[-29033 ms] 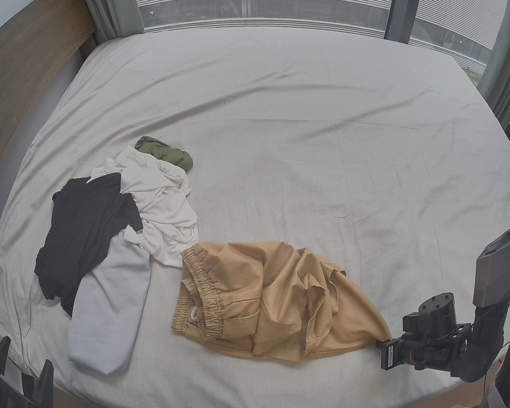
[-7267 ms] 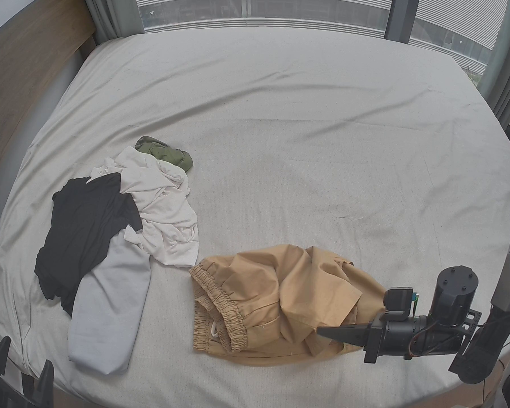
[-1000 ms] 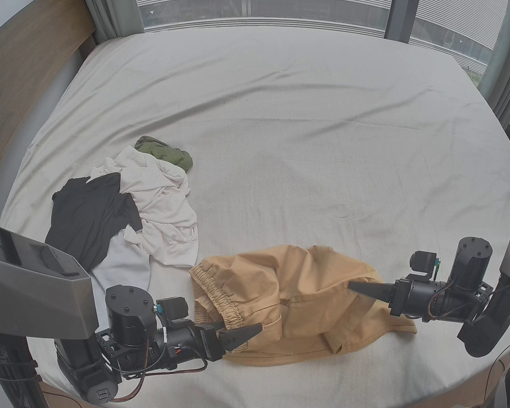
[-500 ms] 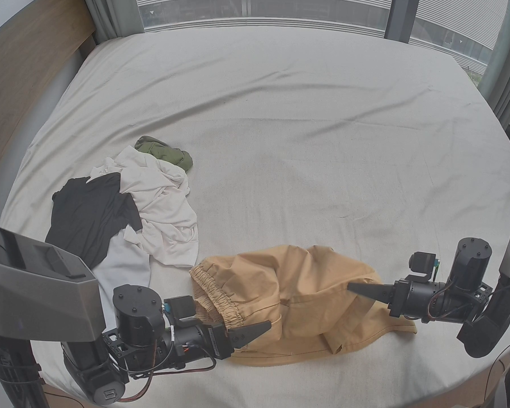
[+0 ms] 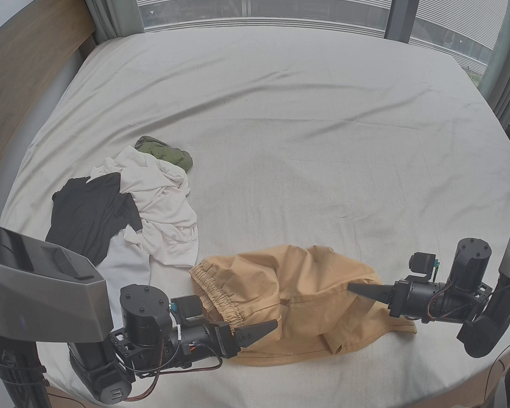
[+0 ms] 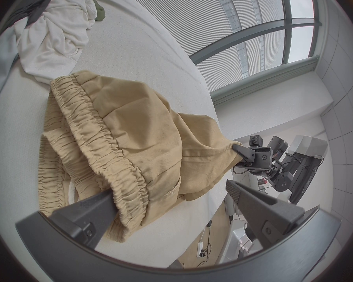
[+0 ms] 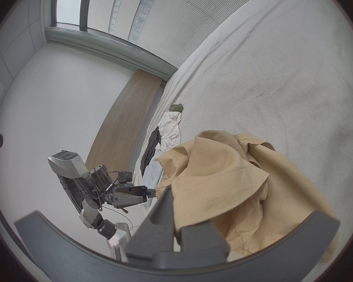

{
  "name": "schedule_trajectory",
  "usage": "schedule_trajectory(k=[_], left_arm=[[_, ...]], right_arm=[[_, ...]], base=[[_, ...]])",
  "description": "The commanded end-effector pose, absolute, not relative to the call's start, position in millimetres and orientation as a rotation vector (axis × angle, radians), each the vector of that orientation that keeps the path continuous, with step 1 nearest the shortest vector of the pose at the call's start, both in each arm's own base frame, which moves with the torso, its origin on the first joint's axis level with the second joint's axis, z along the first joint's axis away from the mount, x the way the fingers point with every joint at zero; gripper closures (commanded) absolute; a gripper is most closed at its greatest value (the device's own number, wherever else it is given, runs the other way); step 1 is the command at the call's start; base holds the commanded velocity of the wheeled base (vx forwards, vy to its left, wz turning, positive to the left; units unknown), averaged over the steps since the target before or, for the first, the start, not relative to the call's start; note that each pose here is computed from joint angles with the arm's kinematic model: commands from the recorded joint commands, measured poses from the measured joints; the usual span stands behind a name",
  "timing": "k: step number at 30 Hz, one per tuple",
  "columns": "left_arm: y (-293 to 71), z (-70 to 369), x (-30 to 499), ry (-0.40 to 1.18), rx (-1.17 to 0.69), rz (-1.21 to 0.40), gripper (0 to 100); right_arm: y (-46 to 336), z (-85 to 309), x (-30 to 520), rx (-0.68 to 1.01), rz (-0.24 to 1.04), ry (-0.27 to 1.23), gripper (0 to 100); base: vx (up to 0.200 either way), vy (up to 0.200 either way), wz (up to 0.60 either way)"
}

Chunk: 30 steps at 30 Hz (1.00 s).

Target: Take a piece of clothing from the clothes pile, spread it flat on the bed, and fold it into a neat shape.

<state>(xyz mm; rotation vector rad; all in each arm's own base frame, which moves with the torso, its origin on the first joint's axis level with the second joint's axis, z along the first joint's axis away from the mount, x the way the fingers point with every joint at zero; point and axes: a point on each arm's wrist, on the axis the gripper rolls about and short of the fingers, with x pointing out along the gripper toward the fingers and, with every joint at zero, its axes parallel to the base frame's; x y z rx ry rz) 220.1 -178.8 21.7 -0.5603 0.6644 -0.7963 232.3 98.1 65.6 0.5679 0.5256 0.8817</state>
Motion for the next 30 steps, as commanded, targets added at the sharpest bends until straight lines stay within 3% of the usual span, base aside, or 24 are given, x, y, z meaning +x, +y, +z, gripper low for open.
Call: schedule_trajectory(k=[1, 2, 3, 15, 25, 30], left_arm=[[-181, 13, 223, 0.688, -0.559, -0.788, 0], [-181, 12, 223, 0.693, -0.558, -0.786, 0], [-181, 12, 223, 0.693, -0.558, -0.786, 100], [-183, 19, 229, 0.647, -0.569, -0.791, 100], [-170, 101, 229, 0.371, -0.685, -0.863, 100], [-163, 116, 227, 0.311, -0.696, -0.868, 100]], right_arm=[[98, 66, 233, 0.568, 0.880, 0.524, 100], [98, 66, 233, 0.568, 0.880, 0.524, 100], [98, 66, 233, 0.568, 0.880, 0.524, 100], [98, 64, 233, 0.569, 0.878, 0.530, 100], [95, 81, 230, 0.568, 0.895, 0.463, 100], [90, 98, 227, 0.566, 0.903, 0.393, 100]], base=[[0.000, 0.000, 0.00], [0.000, 0.000, 0.00], [0.000, 0.000, 0.00], [0.000, 0.000, 0.00], [0.000, 0.000, 0.00], [0.000, 0.000, 0.00]])
